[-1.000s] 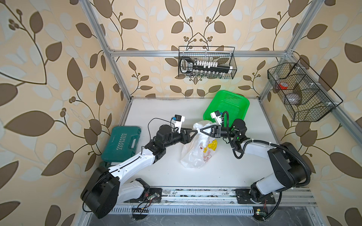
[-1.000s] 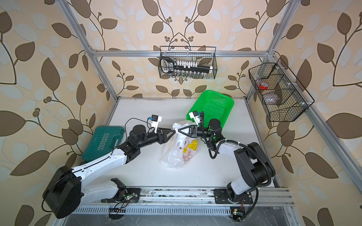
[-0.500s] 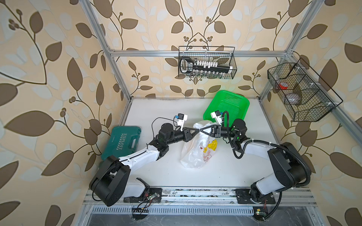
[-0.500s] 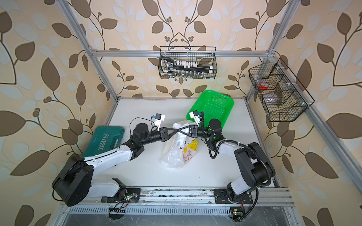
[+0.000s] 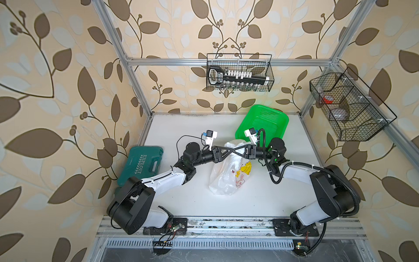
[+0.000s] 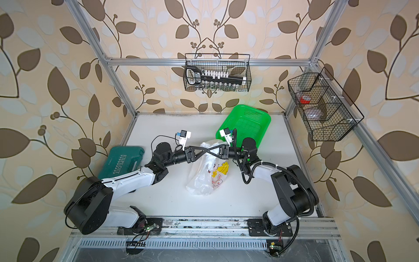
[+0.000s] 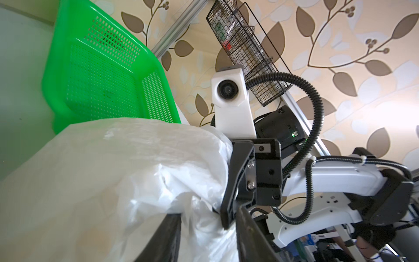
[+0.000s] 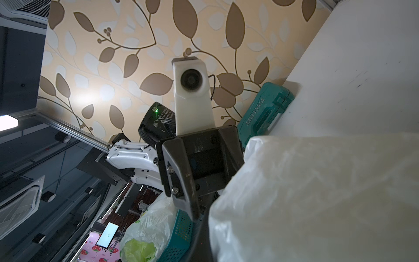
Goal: Place the pears into plastic bags & tie knots
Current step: Tie the plastic bag at the center of the board.
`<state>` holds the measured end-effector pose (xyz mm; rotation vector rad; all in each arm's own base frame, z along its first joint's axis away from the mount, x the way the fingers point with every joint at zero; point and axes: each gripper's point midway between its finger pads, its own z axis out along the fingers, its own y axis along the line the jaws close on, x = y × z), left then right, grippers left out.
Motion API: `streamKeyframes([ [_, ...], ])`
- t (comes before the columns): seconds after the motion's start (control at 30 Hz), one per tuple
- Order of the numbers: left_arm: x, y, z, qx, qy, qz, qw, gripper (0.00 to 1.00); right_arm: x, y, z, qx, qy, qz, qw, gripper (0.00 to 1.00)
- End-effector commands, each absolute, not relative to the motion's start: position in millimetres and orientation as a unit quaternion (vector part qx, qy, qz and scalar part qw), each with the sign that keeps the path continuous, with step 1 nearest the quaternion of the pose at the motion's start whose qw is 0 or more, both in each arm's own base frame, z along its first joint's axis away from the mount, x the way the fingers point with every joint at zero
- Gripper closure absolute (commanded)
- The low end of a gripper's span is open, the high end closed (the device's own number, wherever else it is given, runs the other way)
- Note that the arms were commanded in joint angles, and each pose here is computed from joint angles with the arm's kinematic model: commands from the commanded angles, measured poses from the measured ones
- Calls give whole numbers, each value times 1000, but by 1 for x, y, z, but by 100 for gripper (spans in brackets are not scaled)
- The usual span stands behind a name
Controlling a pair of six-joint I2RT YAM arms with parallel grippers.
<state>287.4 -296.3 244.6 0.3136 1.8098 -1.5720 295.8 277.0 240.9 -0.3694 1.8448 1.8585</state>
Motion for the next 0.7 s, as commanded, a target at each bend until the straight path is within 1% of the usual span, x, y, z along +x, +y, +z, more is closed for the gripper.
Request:
streamKeyframes([
  [0.0,279,-303,279,160,647,-651,363,67,296,276,251,-145,666,682,264,100],
  [0.03,278,-303,279,152,646,-660,352,71,297,276,250,-143,667,682,263,100],
  [0.07,279,-303,279,150,645,-662,351,72,297,275,250,-143,667,682,264,100],
  [0.27,277,-297,277,141,651,-657,353,75,300,273,251,-137,668,680,269,100],
  [0.33,276,-294,277,139,654,-653,356,82,300,272,251,-137,668,680,270,100],
  [0.57,273,-290,274,136,663,-644,355,100,302,271,248,-131,671,678,271,100],
  [0.67,275,-290,273,143,666,-638,360,100,302,271,249,-131,670,678,272,100],
])
